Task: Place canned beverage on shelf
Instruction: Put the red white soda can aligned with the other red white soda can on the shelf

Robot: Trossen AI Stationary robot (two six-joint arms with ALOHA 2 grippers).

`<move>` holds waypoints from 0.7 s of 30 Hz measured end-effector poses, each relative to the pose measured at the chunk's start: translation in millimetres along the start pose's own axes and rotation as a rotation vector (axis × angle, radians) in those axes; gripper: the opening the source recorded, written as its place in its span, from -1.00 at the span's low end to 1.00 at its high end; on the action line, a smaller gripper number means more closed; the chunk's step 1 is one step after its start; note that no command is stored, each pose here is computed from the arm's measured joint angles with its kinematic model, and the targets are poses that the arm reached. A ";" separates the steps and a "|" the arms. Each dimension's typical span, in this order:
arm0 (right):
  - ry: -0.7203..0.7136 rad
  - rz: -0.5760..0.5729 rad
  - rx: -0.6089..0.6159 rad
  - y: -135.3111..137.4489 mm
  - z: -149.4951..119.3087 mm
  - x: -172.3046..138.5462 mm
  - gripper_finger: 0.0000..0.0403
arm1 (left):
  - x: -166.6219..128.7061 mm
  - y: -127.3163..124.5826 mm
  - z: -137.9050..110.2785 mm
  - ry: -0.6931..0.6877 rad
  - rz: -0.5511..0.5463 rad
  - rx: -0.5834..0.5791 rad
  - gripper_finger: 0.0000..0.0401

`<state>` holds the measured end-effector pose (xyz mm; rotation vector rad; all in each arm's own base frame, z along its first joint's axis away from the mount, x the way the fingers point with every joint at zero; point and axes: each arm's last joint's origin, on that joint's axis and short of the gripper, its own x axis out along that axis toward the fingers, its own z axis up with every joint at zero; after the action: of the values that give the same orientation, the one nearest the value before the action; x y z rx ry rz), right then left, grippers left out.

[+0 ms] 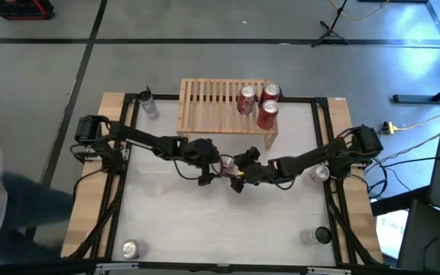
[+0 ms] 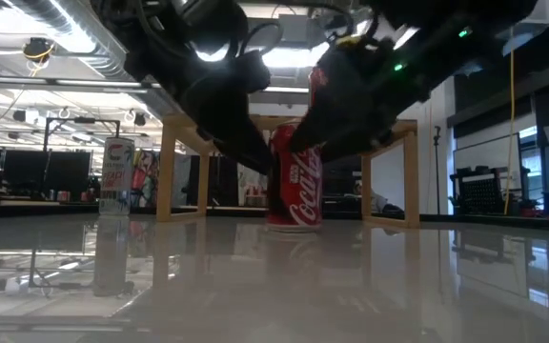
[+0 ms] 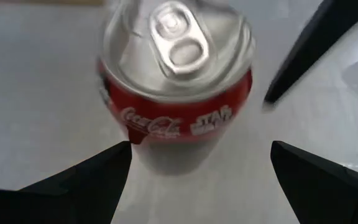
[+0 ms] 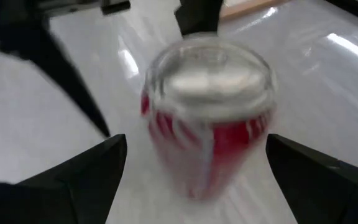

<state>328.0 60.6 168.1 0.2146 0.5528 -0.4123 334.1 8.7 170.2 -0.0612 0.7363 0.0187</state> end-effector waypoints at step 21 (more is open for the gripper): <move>-0.023 -0.001 -0.043 3.1 38.8 -16.8 0.38 | -72.7 -9.2 34.4 -0.199 -0.121 -0.051 0.87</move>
<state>334.4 56.9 209.9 0.1675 0.5385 -0.4032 303.6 2.0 244.9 -0.1500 0.5327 -0.0714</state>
